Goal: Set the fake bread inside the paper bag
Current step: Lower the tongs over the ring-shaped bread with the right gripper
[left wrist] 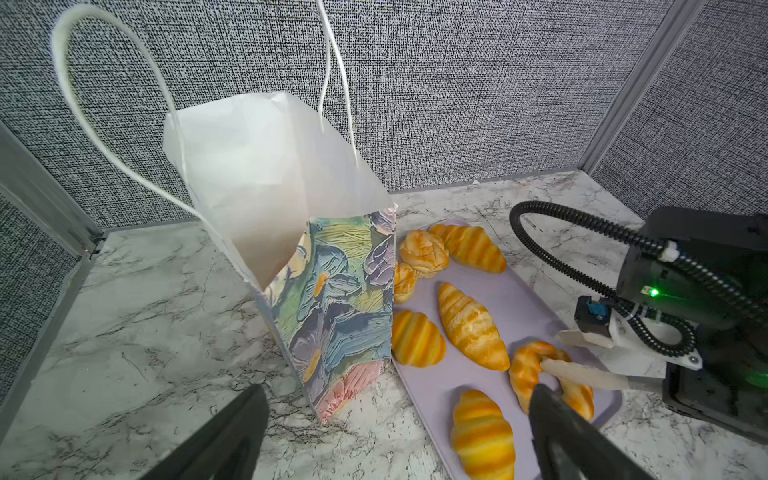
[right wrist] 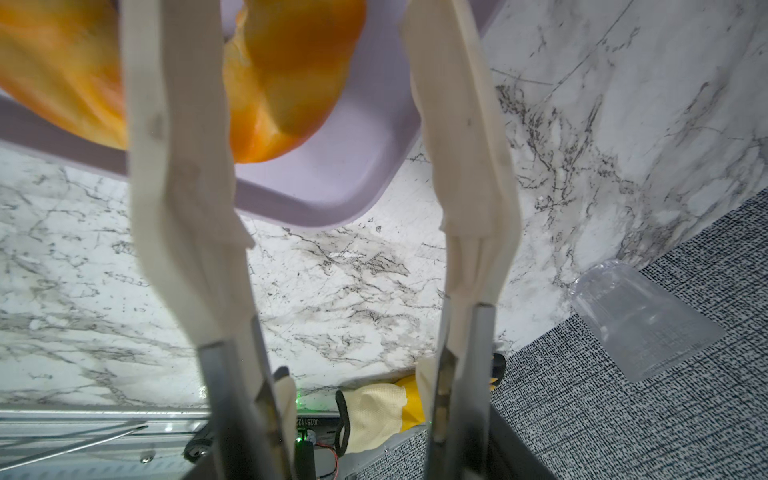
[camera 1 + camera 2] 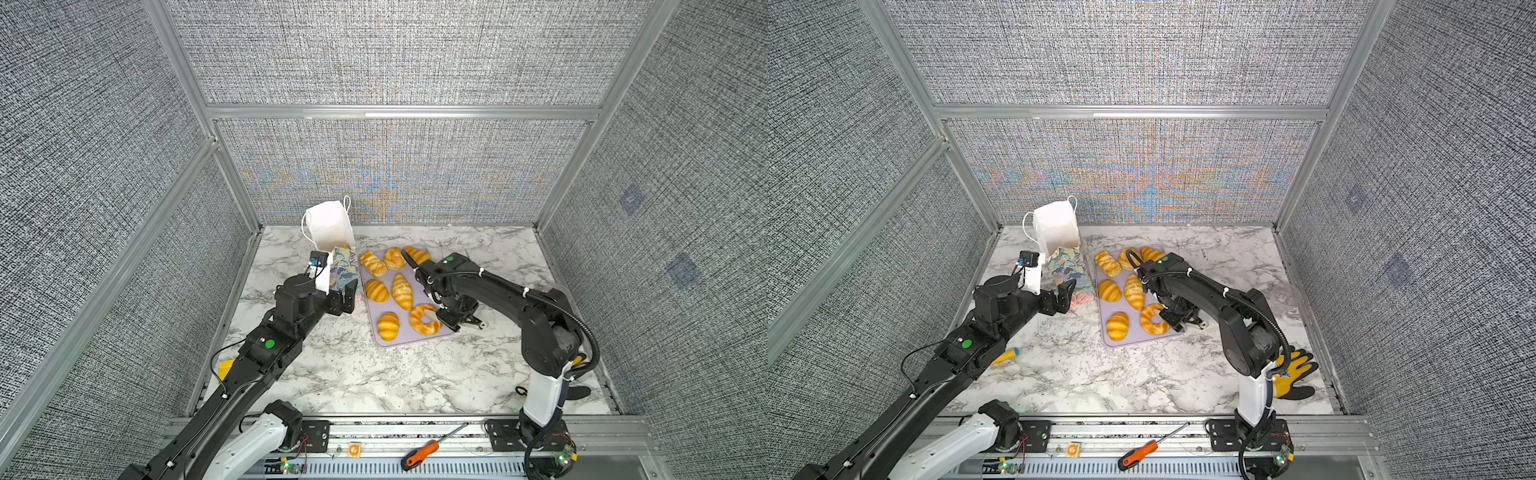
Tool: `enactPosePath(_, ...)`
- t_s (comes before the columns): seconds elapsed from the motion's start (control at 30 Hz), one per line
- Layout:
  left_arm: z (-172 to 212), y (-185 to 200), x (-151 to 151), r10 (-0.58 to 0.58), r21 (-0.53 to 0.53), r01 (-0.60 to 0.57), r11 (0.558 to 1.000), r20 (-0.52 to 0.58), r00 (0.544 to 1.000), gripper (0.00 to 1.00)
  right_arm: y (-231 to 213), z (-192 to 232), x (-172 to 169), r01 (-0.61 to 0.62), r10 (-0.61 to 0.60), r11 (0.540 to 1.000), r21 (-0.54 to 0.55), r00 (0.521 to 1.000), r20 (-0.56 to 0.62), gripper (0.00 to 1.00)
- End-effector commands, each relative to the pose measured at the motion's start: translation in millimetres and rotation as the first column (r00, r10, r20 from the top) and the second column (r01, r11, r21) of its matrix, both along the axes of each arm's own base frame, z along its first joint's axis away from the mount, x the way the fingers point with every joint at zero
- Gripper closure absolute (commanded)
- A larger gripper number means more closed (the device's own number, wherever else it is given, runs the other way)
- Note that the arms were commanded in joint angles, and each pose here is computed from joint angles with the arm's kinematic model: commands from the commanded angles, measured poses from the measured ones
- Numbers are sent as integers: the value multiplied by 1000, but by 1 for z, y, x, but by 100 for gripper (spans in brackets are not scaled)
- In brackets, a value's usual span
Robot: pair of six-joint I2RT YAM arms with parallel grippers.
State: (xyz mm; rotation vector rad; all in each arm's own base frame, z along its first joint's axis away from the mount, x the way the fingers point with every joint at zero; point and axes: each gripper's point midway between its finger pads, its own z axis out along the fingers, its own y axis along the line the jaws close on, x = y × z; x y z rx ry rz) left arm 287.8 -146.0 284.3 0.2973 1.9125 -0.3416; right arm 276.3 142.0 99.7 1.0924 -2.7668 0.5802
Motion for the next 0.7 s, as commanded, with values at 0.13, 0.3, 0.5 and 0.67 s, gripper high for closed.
enactPosePath(0.13,1,2,2,13,6,-13,1000,12,1000,1,-7,2,1,-6,6,1000,-30,1000,-10,43)
enactPosePath(0.3,0,1,3,13,1,-13,1000,5,1000,1,-11,6,13,41,-41,999,-7,999,21,46)
enactPosePath(0.5,0,0,3,17,-10,-17,1000,1,1000,1,-12,7,29,72,-72,997,8,996,58,46)
enactPosePath(0.67,0,1,3,21,-12,-21,1000,-2,1000,1,1,13,34,64,-69,996,69,995,74,45)
